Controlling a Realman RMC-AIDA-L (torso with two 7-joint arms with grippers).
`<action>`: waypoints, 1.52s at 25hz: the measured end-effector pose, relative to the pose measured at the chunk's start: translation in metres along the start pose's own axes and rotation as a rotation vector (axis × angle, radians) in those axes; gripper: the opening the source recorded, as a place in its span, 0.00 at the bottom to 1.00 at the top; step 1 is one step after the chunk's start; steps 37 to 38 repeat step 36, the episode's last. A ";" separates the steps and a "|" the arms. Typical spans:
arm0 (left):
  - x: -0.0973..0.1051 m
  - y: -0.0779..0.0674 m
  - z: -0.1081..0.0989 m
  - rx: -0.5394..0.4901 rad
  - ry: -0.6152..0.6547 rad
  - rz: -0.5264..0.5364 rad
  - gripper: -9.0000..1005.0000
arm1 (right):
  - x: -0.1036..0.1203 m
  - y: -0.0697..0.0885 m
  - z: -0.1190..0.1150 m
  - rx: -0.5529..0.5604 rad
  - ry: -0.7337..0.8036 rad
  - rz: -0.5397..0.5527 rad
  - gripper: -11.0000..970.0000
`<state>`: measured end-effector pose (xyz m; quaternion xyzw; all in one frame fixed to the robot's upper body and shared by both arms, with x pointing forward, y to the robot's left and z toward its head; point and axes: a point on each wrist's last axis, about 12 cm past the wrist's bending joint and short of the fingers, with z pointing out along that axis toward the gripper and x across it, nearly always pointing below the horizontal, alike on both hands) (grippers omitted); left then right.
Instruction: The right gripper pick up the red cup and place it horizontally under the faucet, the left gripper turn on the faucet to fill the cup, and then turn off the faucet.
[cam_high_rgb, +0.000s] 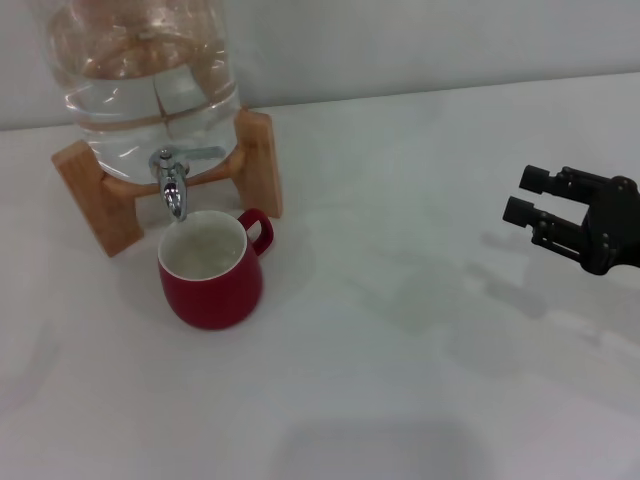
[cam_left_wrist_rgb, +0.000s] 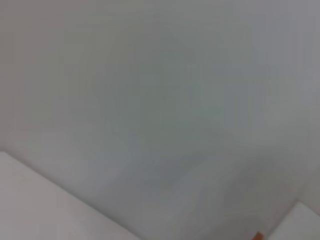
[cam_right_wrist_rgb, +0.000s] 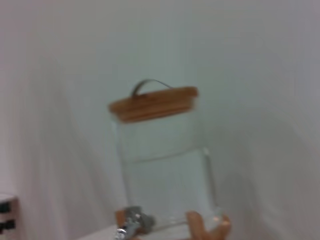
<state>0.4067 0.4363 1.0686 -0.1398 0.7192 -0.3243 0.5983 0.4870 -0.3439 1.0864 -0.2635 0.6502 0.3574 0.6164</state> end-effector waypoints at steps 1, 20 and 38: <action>0.000 0.000 0.000 -0.001 0.001 0.000 0.87 | 0.000 0.001 0.000 -0.009 -0.003 0.000 0.53; -0.010 -0.005 0.013 0.083 0.084 0.087 0.87 | 0.000 0.009 0.008 -0.060 -0.037 0.008 0.53; -0.010 -0.033 0.018 0.339 0.089 0.202 0.87 | 0.003 0.009 0.008 -0.036 -0.035 -0.012 0.53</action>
